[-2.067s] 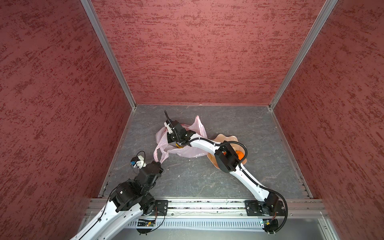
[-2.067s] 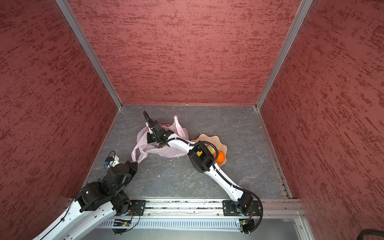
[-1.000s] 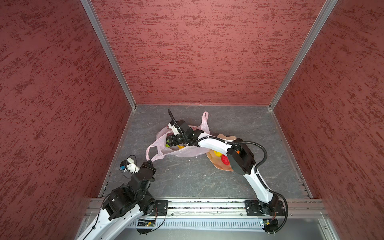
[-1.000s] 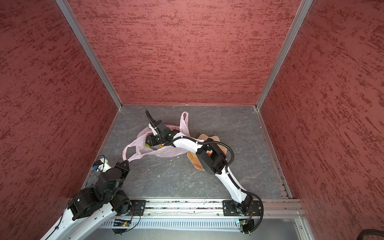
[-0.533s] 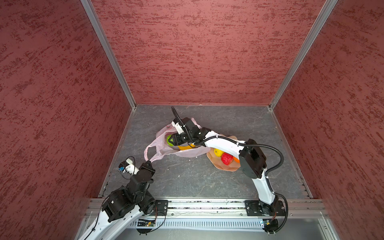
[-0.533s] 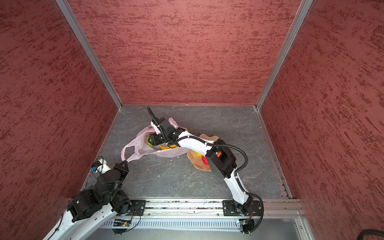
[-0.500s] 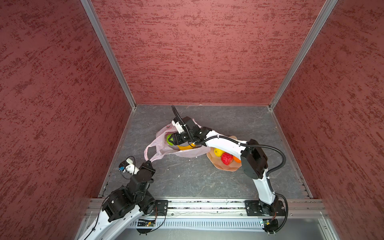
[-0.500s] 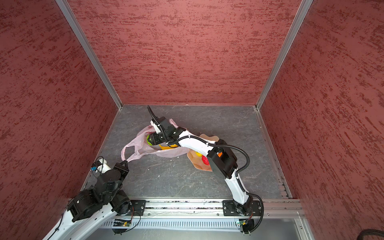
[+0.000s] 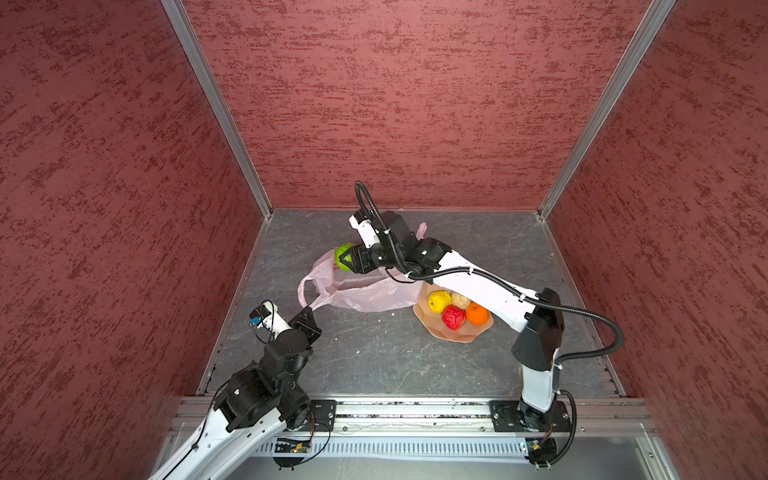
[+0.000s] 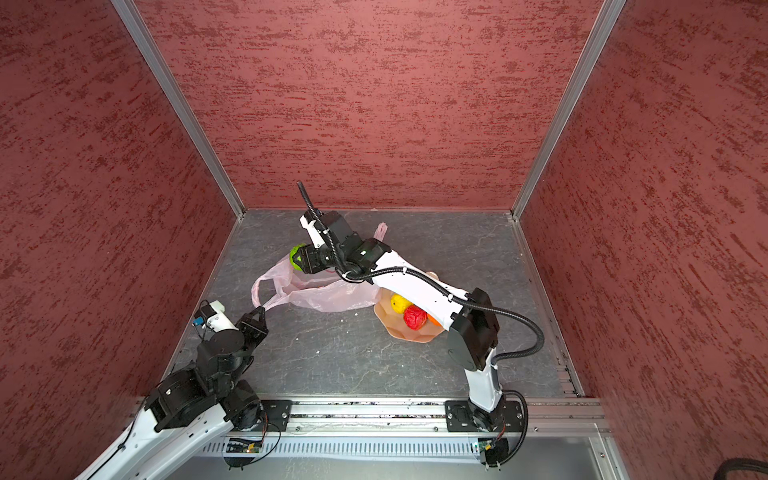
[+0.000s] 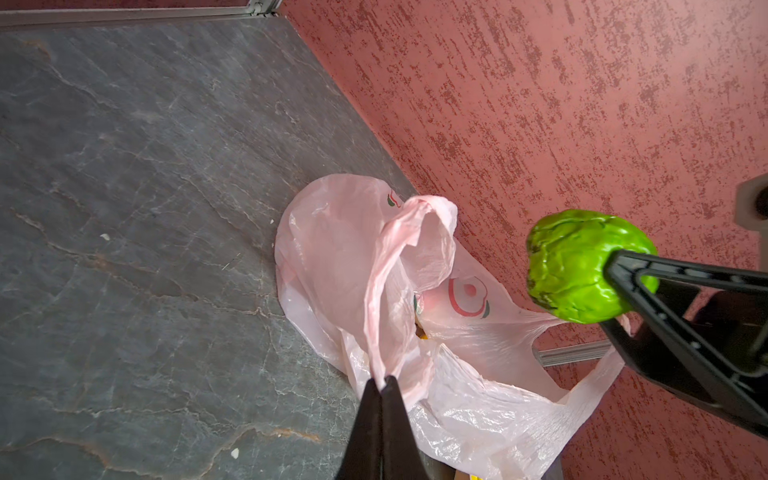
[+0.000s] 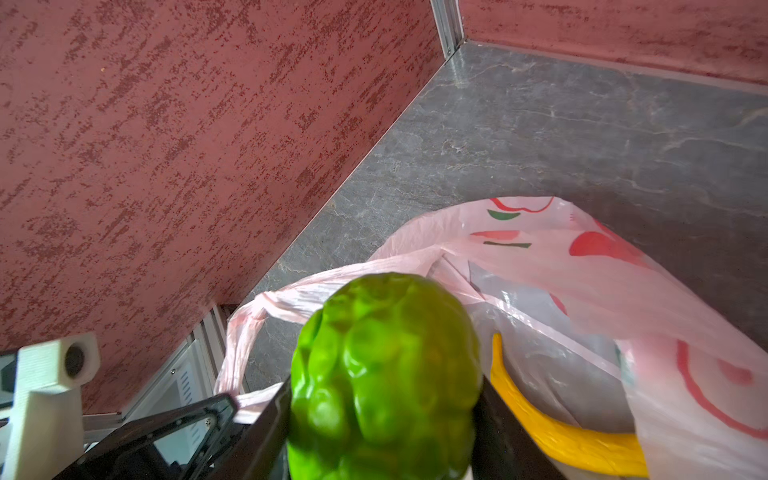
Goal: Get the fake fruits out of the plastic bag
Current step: 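Lift the green lime out of the bag and carry it over the peach bowl, then lower the green lime into the peach bowl and open the right gripper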
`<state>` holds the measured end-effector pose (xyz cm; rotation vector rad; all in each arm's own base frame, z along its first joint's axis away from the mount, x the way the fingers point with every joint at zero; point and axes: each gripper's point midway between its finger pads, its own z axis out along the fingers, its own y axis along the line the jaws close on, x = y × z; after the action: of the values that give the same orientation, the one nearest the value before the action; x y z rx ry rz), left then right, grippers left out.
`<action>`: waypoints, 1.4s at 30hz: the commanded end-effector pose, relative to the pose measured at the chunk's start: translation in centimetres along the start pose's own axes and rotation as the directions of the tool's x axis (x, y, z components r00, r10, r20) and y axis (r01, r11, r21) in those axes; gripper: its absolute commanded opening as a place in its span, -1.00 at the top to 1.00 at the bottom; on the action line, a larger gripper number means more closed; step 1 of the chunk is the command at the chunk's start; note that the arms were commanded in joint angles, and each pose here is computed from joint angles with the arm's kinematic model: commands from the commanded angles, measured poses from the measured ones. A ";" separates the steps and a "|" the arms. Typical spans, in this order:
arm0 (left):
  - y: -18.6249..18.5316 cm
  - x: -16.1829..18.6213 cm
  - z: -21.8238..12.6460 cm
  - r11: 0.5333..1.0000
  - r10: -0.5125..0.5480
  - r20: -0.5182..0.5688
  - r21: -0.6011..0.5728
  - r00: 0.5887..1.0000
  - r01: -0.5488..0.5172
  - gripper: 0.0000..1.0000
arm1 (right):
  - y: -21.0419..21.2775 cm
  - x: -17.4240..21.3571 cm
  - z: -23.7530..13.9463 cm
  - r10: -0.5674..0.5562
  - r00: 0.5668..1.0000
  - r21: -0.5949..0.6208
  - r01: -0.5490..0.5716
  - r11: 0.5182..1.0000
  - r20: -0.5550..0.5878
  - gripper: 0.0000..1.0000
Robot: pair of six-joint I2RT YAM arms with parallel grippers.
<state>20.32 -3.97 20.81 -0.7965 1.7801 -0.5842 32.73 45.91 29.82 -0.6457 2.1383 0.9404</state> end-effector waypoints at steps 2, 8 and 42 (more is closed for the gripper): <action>-2.9 -1.2 -0.2 0.996 0.039 0.022 0.081 0.999 -0.041 1.00 | -0.1 -3.7 -6.8 -0.056 0.993 0.130 0.042 0.991 0.101 0.61; -3.9 -1.4 -0.1 0.993 0.065 0.028 0.095 0.998 -0.067 1.00 | -4.0 -2.6 -12.5 -0.040 0.993 0.324 0.003 0.946 0.108 0.61; -4.1 -2.0 0.5 0.995 0.095 0.009 0.029 0.995 -0.096 1.00 | -27.1 12.6 -13.9 0.307 0.951 0.657 -0.247 0.713 0.025 0.63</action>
<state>22.51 -5.54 24.26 -0.6733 1.8012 -0.5322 36.33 16.14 15.53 0.0194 2.5005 0.2016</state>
